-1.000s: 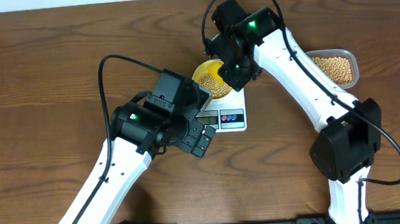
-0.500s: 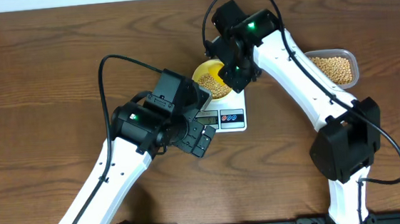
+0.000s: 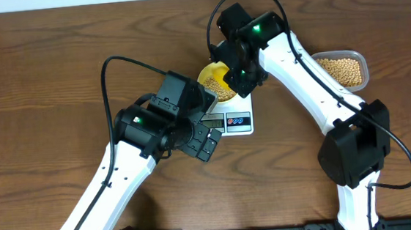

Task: Scoop item into bowl and weigh 50g on scale
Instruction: 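Keep tilting the scoop over the bowl, adding beans gradually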

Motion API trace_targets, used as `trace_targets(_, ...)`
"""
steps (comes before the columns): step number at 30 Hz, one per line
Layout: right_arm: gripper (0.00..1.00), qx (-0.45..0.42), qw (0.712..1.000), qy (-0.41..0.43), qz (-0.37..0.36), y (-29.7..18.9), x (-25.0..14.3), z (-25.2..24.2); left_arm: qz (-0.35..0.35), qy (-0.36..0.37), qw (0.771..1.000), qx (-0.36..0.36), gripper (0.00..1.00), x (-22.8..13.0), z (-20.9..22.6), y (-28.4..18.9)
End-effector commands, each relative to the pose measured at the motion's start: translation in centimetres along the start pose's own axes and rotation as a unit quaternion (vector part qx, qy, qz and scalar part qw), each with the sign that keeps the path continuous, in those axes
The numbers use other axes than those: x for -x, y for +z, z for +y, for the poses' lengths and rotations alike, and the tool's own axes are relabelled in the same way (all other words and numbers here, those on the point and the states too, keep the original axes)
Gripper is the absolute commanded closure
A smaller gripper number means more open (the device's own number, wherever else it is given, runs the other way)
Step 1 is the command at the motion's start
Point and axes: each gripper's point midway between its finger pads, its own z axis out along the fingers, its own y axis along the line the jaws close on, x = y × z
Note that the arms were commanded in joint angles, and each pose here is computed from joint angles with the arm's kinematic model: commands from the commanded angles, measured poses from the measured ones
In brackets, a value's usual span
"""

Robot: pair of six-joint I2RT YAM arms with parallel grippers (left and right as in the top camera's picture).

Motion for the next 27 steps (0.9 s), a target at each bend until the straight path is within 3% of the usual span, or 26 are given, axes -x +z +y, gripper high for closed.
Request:
trace_targets(1, 0.99, 0.028, 1.0, 0.002, 0.006, 0.8, 0.0, 1.2, -0.009, 0.003, 1.0, 0.002, 0.02, 0.3, 0.0, -0.5)
trace_targets(27, 0.99, 0.067, 0.997, 0.045, 0.002, 0.6, 0.2, 2.5, -0.009, 0.003, 1.0, 0.002, 0.02, 0.3, 0.0, -0.5)
